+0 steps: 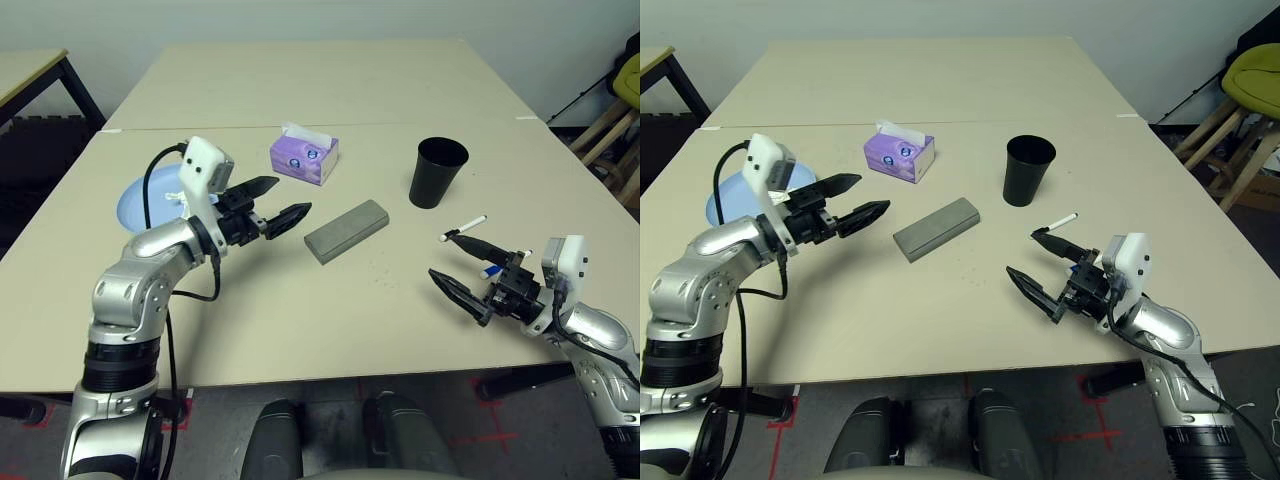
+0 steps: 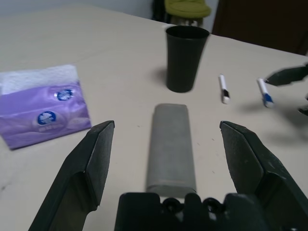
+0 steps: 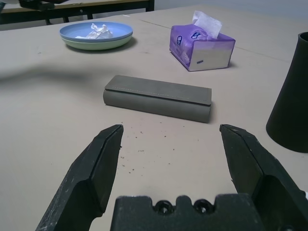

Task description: Organize and tidy the items on the table.

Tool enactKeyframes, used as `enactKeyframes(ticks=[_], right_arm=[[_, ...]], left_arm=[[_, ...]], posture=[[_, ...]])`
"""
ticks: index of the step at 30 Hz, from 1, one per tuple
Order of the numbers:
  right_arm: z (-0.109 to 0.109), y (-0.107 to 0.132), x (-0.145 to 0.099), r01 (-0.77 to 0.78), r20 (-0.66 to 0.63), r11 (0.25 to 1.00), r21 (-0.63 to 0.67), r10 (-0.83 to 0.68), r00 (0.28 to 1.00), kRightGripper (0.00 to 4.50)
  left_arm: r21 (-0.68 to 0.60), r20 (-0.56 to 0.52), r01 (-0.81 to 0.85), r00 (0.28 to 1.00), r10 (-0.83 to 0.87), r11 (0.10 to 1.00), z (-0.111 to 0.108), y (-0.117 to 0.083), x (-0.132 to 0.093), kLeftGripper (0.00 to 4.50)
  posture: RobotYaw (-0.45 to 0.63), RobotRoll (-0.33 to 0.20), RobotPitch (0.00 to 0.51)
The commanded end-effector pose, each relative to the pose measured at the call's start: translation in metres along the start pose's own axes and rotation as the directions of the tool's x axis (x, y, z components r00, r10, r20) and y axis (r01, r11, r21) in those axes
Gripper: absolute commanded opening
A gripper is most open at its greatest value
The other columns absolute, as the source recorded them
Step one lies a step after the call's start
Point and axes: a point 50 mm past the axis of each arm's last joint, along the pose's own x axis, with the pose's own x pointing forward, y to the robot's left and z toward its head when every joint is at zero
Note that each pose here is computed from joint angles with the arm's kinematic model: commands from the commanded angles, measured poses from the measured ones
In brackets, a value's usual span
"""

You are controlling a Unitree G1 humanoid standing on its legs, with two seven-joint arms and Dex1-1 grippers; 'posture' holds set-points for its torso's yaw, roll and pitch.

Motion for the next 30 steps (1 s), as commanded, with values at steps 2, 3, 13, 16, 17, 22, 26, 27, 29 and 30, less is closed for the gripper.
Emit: enactKeyframes(ticks=[2, 3, 13, 16, 17, 22, 26, 27, 29, 30], right_arm=[[-0.001, -0.002, 0.0, -0.01, -0.009, 1.0, -0.012, 0.01, 1.0, 4.5], [-0.002, -0.003, 0.0, -0.011, -0.01, 1.0, -0.013, 0.011, 1.0, 4.5], [-0.001, -0.008, -0.004, -0.011, -0.026, 0.999, -0.031, 0.01, 1.0, 4.5], [0.0, -0.013, -0.007, -0.006, -0.035, 0.999, -0.039, 0.005, 0.999, 4.5], [0.0, -0.014, -0.007, -0.006, -0.037, 0.999, -0.04, 0.004, 0.999, 4.5], [0.005, -0.026, -0.011, 0.012, -0.076, 0.998, -0.067, -0.017, 0.997, 4.5], [0.009, -0.036, -0.014, 0.023, -0.108, 0.996, -0.092, -0.033, 0.994, 4.5], [0.01, -0.039, -0.015, 0.026, -0.121, 0.995, -0.099, -0.038, 0.992, 4.5], [0.013, -0.047, -0.019, 0.032, -0.169, 0.993, -0.114, -0.051, 0.984, 4.5], [0.014, -0.05, -0.02, 0.032, -0.187, 0.993, -0.118, -0.054, 0.981, 4.5]], left_arm=[[0.041, 0.022, 0.062, 0.998, -0.063, 0.997, 0.004, -0.006, -0.009, 4.46], [0.045, 0.027, 0.066, 0.997, -0.067, 0.997, 0.004, -0.007, -0.01, 4.46], [0.067, 0.109, 0.138, 0.983, -0.145, 0.988, 0.006, -0.013, -0.02, 4.46], [0.068, 0.119, 0.17, 0.977, -0.177, 0.983, 0.005, -0.017, -0.023, 4.46], [0.07, 0.117, 0.176, 0.976, -0.183, 0.982, 0.005, -0.017, -0.023, 4.46], [0.089, 0.099, 0.219, 0.969, -0.227, 0.972, 0.002, -0.019, -0.029, 4.46], [0.106, 0.091, 0.247, 0.962, -0.257, 0.963, 0.0, -0.02, -0.031, 4.46], [0.108, 0.087, 0.25, 0.962, -0.26, 0.962, 0.0, -0.021, -0.03, 4.46], [0.114, 0.088, 0.246, 0.963, -0.256, 0.963, 0.0, -0.02, -0.031, 4.46], [0.114, 0.091, 0.245, 0.962, -0.256, 0.963, 0.0, -0.019, -0.031, 4.46]], posture=[[0.02, 0.0, 0.075], [0.02, 0.0, 0.075], [0.02, 0.0, 0.075], [0.02, 0.0, 0.073], [0.02, 0.0, 0.073], [0.02, 0.0, 0.071], [0.02, 0.0, 0.069], [0.02, 0.0, 0.069], [0.02, 0.0, 0.069], [0.02, 0.0, 0.068]])
